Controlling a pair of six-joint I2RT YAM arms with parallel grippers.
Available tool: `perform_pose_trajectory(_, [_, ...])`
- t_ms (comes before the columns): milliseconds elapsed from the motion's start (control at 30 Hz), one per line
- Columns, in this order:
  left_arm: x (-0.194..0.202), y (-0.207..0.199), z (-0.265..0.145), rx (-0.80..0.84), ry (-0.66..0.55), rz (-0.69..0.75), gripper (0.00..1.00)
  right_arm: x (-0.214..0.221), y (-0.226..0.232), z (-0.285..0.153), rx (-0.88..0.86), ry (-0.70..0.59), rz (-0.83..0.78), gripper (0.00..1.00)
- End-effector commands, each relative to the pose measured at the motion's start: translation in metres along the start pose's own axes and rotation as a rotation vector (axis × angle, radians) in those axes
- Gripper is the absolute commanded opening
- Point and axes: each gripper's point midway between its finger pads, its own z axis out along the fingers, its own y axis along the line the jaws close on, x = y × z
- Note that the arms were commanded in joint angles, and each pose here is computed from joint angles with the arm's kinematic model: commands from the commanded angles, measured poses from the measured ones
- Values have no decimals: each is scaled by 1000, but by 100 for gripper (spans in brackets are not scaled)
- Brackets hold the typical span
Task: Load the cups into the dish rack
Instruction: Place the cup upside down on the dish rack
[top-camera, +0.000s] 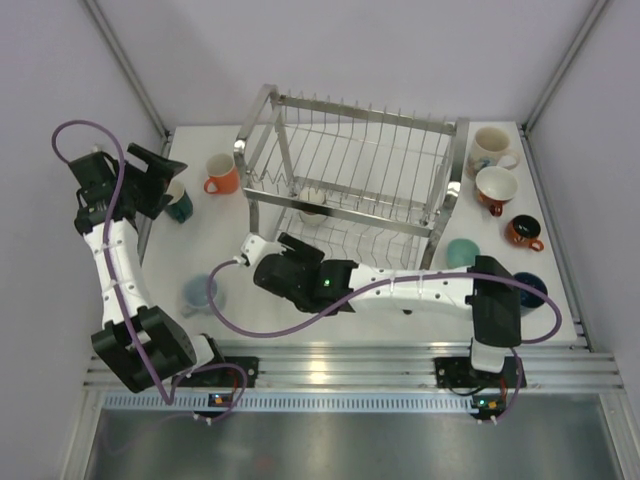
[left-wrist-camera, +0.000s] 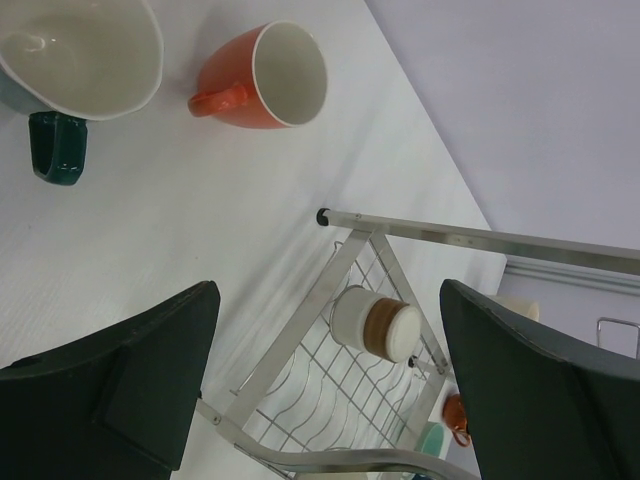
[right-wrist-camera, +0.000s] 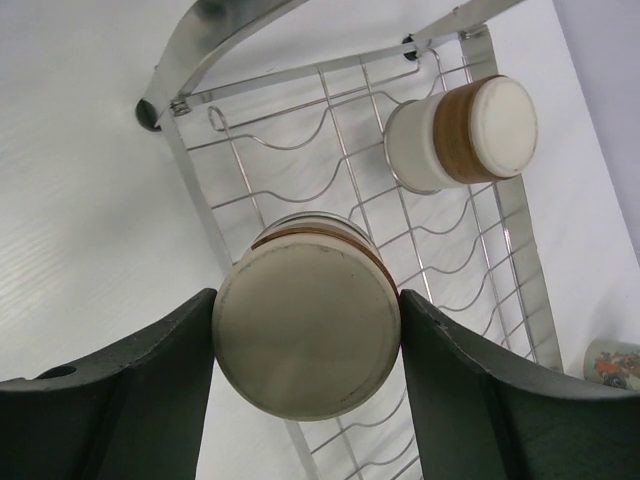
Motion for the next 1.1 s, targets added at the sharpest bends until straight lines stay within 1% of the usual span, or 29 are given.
perform_pose_trajectory(0, [-10,-18,-7,71,-47,41,97,-4,-24,11,84,-21,33,0])
perform_pose_trajectory(233, [-8,-15,-5,68,-39,41,97,12,-39,26,132,6,37,0])
perform_pose_trajectory(533, [-9,-19,-7,82,-41,48,97,34,-53,38,213,49,-8,0])
perform_pose_trajectory(900, [-6,-14,-5,72,-35,48,97,43,-87,45,295,32,103,0])
perform_pose_trajectory(1067, [-7,-18,-7,82,-35,46,97,45,-93,51,302,31,108,1])
